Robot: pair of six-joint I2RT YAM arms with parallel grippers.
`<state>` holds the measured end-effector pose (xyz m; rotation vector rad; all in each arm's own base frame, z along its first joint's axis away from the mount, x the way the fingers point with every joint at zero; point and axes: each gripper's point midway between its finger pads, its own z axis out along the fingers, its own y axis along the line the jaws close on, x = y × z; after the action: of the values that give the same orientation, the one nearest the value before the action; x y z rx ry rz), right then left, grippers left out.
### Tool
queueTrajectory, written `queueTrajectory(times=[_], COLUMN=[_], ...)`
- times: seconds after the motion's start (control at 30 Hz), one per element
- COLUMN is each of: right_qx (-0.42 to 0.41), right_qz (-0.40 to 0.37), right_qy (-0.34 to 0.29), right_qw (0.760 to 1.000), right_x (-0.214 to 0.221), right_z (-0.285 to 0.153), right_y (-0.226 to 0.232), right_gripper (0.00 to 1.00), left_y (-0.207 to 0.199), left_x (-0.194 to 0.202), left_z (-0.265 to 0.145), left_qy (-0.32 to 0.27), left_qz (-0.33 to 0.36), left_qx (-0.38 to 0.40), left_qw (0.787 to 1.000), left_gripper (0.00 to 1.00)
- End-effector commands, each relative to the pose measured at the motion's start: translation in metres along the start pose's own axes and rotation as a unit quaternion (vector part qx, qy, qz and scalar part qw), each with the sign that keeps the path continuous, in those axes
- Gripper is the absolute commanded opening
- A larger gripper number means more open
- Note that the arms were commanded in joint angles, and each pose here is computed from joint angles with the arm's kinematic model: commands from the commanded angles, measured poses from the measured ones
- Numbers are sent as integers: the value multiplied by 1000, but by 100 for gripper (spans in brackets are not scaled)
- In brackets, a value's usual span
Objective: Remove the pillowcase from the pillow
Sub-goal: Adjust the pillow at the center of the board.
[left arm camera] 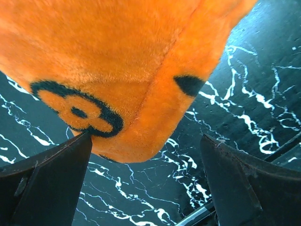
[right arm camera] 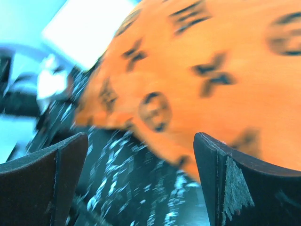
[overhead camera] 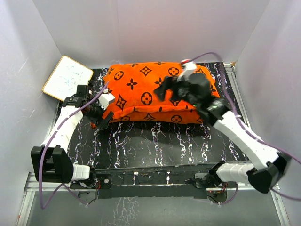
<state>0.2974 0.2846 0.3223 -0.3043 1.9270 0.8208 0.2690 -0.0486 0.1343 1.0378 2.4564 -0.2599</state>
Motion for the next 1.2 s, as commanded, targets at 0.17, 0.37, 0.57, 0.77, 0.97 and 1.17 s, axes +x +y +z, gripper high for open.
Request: queueTrajectory(times=[0.17, 0.37, 0.57, 0.77, 0.97, 1.17], right_qx=[374, 483, 493, 516, 470, 247], right_qz=[108, 156, 178, 174, 184, 237], right_qy=[-80, -145, -111, -119, -115, -107], right_qw=[918, 849, 844, 830, 856, 934], right_x=[-4, 24, 51, 56, 47, 38], right_z=[-109, -166, -162, -178, -154, -86], right_y=[-218, -267, -276, -285, -292, -254], right_gripper=[98, 99, 97, 99, 99, 88], left_y=[34, 45, 56, 59, 54, 60], left_x=[9, 17, 20, 8, -13, -28], left_z=[17, 19, 23, 22, 17, 24], left_qy=[6, 4, 4, -20, -43, -57], left_qz=[23, 36, 26, 25, 11, -2], left_qx=[-89, -134, -166, -170, -139, -126], left_qw=[996, 990, 986, 985, 989, 990], left_gripper=[97, 96, 94, 97, 97, 94])
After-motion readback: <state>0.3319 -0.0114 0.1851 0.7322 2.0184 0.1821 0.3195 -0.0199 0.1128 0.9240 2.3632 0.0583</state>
